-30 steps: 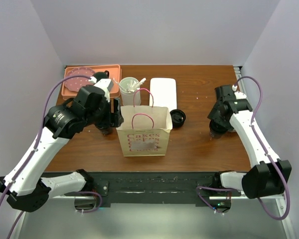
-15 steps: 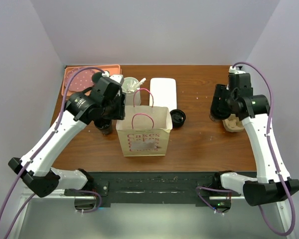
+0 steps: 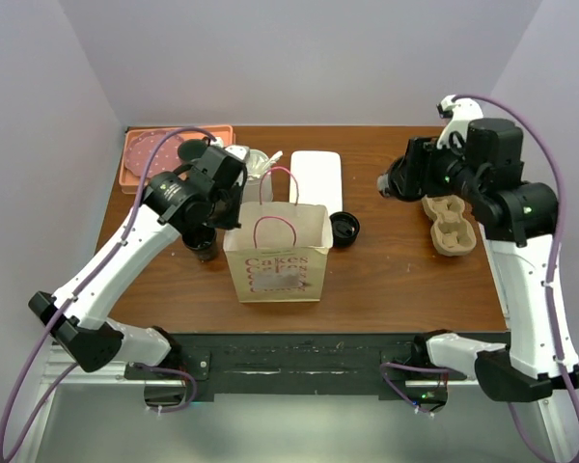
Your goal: Pack the takeout coffee
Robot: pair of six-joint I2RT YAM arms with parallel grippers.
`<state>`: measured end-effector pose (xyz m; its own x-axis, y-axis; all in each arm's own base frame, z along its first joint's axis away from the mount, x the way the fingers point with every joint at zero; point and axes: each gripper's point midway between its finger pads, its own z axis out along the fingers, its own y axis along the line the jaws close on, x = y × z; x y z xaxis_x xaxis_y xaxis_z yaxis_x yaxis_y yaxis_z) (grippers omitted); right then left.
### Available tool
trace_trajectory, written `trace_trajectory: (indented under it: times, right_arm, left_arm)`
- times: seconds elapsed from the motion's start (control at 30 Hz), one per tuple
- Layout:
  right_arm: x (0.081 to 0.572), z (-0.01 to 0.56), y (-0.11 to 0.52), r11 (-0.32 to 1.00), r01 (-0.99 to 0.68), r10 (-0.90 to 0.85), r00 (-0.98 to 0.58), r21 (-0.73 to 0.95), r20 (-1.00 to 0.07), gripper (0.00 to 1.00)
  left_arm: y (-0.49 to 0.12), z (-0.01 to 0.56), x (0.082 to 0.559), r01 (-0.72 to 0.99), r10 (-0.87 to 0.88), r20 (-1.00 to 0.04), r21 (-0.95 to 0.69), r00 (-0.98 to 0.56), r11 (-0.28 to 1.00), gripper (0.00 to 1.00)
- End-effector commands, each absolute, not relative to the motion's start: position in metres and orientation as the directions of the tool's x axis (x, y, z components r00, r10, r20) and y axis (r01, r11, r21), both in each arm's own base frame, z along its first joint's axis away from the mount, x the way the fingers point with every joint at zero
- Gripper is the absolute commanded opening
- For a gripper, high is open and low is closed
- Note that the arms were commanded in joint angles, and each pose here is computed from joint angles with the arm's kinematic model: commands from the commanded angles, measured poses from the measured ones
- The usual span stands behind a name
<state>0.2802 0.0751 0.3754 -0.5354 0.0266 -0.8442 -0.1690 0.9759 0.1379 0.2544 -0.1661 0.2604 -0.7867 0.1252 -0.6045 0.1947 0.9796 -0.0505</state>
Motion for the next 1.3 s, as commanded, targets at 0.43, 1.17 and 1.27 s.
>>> trace_trajectory:
  times: [0.43,1.17,1.27]
  right_arm:
    - [0.198,0.498,0.184,0.593,-0.800,-0.063,-0.156,0.088,-0.986,0.50]
    - [0.167,0.467,0.236,0.402,-0.915,-0.193,-0.125,0.038,-0.973,0.49]
    - [0.172,0.456,0.237,0.401,-0.916,-0.252,-0.104,-0.006,-0.962,0.48]
  left_arm:
    - [-0.198,0.318,0.238,0.371,-0.155,-0.828,-0.399,-0.539,0.839,0.00]
    - [-0.202,0.304,0.233,0.383,-0.145,-0.809,-0.418,-0.570,0.824,0.00]
    - [-0.201,0.318,0.236,0.458,-0.128,-0.873,-0.365,-0.470,0.811,0.00]
